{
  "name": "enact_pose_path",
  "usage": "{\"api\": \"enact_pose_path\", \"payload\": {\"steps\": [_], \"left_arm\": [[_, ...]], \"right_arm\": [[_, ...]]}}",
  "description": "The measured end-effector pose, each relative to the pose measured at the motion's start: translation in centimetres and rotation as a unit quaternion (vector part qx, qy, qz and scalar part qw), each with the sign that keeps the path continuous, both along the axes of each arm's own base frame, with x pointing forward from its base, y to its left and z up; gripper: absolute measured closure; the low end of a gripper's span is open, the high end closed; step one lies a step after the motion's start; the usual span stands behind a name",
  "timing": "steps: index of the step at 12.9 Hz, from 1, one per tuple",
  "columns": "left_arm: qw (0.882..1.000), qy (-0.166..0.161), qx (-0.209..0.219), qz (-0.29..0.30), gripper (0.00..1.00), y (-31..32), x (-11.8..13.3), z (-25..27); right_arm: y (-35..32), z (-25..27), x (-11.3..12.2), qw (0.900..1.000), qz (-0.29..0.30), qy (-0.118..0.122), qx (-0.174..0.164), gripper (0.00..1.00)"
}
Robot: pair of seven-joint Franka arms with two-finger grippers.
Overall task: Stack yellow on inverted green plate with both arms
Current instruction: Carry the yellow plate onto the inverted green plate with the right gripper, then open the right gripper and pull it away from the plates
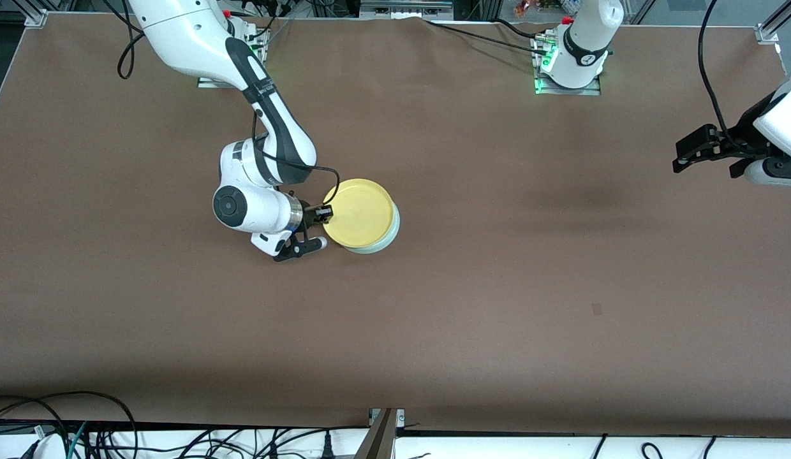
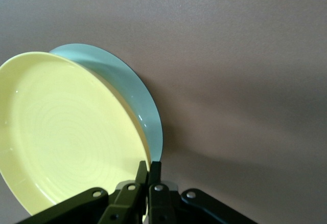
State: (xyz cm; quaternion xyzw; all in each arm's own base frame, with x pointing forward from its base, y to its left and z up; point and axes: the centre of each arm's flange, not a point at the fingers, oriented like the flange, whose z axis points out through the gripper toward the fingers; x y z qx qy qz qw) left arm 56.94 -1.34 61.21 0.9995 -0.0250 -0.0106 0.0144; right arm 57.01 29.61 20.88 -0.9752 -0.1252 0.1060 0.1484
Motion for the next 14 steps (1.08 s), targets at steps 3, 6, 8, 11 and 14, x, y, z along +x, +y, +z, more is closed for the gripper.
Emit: {"api": "enact_pose_path", "payload": {"steps": [3, 6, 8, 11, 14], "left_arm": [[1.0, 0.0, 0.0, 0.002, 0.0, 0.1, 0.0, 0.0], [1.0, 0.0, 0.0, 0.002, 0.0, 0.1, 0.0, 0.0], [1.0, 0.0, 0.0, 0.003, 0.0, 0.1, 0.0, 0.0], [1.0, 0.0, 0.0, 0.003, 0.0, 0.1, 0.0, 0.0], [1.0, 0.0, 0.0, 0.003, 0.0, 0.1, 0.0, 0.0]], "right_arm": [[0.1, -0.9, -0.2, 1.0, 0.003, 0.004, -0.003, 0.98], [0.8, -1.0, -0.6, 1.0, 0.009, 0.003, -0.003, 0.98], [1.1, -0.9, -0.6, 1.0, 0.011, -0.002, -0.003, 0.98], [1.0, -0.9, -0.4, 1.0, 0.008, -0.005, -0.003, 0.91], [1.0, 1.3, 1.1, 1.0, 0.004, -0.029, 0.005, 0.58]]}}
